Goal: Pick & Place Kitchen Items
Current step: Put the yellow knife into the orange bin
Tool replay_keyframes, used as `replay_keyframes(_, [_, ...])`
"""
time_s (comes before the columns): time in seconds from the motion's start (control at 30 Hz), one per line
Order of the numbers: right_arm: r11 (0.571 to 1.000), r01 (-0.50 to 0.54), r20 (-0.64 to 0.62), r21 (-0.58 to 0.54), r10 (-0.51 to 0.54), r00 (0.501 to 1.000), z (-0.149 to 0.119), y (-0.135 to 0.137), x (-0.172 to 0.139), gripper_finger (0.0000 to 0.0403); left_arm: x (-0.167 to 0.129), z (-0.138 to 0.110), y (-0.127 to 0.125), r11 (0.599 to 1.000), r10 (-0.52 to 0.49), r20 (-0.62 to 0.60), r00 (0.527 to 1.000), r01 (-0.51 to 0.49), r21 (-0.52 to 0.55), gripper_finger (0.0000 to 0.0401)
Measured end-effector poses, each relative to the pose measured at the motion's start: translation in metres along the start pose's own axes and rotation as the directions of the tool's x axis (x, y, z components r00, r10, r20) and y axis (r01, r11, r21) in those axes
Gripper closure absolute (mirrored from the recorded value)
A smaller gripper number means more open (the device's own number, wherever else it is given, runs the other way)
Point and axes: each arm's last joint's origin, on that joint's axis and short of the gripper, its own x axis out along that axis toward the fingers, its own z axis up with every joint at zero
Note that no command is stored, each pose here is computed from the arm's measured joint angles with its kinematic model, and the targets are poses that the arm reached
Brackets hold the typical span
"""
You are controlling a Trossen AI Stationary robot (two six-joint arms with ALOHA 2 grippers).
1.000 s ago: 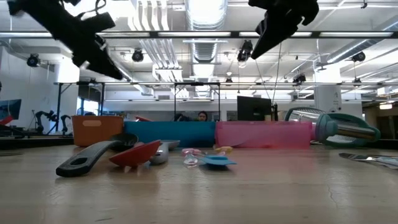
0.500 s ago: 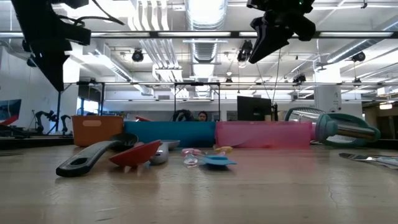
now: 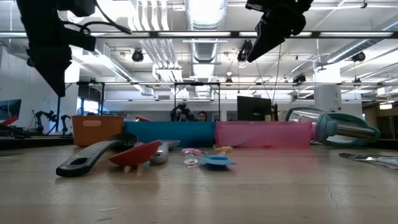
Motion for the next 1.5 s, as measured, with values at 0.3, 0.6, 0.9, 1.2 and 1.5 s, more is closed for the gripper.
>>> replay_keyframes(0.3, [1.0,-0.011,-0.096,0.002,0.012,0.995,-0.01,0.002,-0.001,0.0374,0.003,0.001,-0.003,1.0,0.014,-0.012,1.0,-0.014,0.01,0.0277])
replay_keyframes(0.6, [0.959,-0.027,-0.342,0.283,0.128,0.931,-0.037,0.007,-0.006,0.0374,0.003,0.002,-0.004,1.0,0.01,-0.009,1.0,-0.01,0.008,0.0277])
replay_keyframes(0.9, [0.91,-0.037,-0.45,0.412,0.239,0.86,-0.053,0.043,-0.018,0.0374,0.003,0.002,-0.004,1.0,0.009,-0.008,1.0,-0.009,0.007,0.0279])
replay_keyframes(1.2, [0.833,0.044,-0.403,0.551,0.219,0.889,-0.056,0.079,-0.035,0.0374,0.003,0.002,-0.004,1.0,0.009,-0.008,1.0,-0.009,0.007,0.0277])
replay_keyframes(1.5, [0.745,0.153,-0.475,0.65,0.241,0.846,-0.096,0.123,-0.049,0.0374,0.003,0.002,-0.004,1.0,0.009,-0.007,1.0,-0.009,0.006,0.0279])
